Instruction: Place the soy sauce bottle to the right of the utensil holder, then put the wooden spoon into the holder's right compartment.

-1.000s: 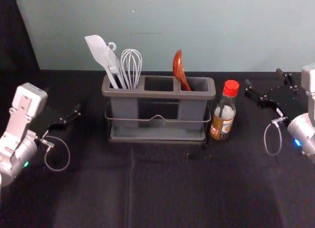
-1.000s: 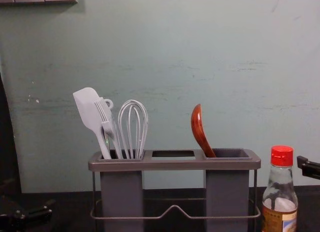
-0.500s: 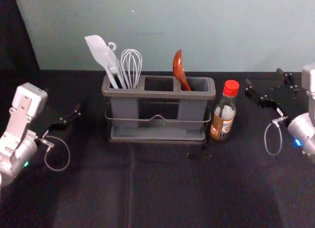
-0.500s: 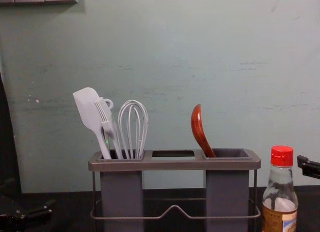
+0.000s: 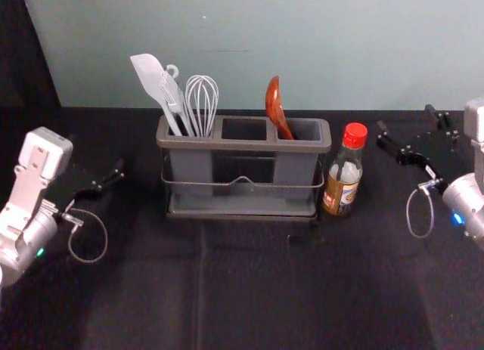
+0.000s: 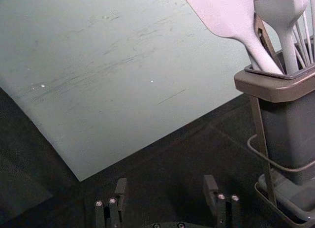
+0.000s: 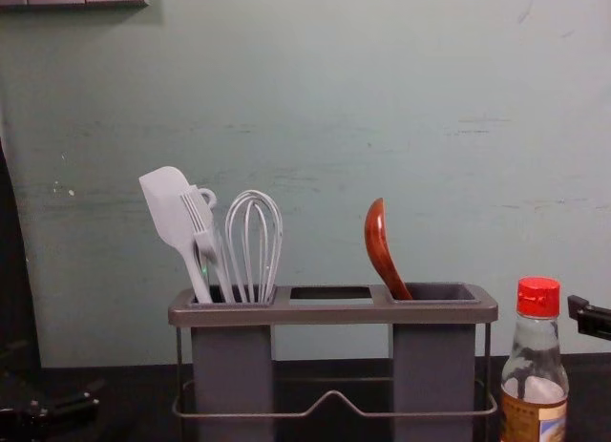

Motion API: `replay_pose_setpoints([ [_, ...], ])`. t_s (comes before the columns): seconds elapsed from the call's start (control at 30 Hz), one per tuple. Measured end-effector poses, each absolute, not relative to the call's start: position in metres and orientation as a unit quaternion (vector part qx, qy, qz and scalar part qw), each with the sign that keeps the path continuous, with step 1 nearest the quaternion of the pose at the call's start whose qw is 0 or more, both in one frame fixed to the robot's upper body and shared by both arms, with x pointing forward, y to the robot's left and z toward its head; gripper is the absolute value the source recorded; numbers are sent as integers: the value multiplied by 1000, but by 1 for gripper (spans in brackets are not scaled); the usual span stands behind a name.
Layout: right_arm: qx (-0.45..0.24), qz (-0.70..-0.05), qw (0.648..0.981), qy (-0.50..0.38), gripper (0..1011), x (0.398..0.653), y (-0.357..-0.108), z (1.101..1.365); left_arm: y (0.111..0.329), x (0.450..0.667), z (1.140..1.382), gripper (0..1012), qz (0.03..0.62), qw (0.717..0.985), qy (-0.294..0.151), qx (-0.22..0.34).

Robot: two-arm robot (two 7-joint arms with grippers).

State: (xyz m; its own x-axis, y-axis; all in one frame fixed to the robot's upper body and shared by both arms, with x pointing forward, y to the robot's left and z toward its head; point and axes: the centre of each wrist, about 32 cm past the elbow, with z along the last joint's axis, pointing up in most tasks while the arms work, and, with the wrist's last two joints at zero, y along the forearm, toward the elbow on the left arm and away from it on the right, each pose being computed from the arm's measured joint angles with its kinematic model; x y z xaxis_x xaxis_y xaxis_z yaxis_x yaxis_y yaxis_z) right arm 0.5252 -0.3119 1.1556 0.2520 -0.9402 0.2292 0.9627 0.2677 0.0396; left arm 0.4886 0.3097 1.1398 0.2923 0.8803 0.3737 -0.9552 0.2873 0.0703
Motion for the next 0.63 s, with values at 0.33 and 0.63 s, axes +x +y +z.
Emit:
replay_pose_setpoints([
  [0.33,-54,-603,789,-104,1002,525,-312,1156,310,489,1140,1000,580,791,-132,141],
  [0.63,-54,-603,789,-104,1002,525,-312,1156,310,489,1140,1000,580,791,-132,141],
])
